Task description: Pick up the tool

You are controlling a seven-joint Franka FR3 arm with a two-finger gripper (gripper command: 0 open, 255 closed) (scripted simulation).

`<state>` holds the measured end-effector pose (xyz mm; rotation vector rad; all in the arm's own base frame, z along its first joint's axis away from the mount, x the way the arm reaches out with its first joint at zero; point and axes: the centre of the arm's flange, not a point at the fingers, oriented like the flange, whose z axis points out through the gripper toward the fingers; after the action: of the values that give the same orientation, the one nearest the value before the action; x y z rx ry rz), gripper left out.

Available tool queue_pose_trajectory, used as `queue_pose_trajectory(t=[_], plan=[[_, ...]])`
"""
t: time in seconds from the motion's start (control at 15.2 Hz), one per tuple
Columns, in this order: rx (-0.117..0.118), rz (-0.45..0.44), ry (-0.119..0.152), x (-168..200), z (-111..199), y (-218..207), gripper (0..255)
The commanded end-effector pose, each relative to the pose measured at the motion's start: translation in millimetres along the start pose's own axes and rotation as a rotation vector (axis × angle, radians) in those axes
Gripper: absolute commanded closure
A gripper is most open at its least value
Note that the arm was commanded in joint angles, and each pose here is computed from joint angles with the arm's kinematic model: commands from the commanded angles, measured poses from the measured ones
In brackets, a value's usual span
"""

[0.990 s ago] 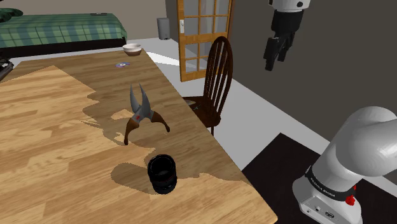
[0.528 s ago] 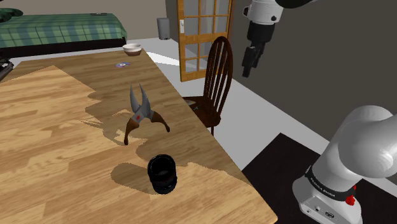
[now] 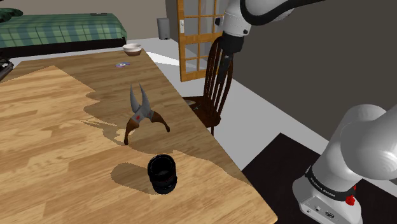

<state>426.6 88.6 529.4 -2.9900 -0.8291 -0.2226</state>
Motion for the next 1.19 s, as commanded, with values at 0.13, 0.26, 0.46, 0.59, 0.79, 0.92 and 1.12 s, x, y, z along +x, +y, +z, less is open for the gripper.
queue_pose_trajectory(t=[0.13, 0.26, 0.46, 0.59, 0.79, 0.92, 1.12], plan=[[0.032, -0.13, 0.055, 39, 21, -15, 0], [0.049, -0.194, 0.081, 57, 31, -24, 0], [0.073, -0.29, 0.121, 83, 43, -40, 0], [0.089, -0.354, 0.147, 100, 50, -52, 0], [0.114, -0.45, 0.187, 124, 60, -73, 0], [0.13, -0.514, 0.213, 139, 66, -88, 0], [0.154, -0.609, 0.253, 160, 74, -113, 0]])
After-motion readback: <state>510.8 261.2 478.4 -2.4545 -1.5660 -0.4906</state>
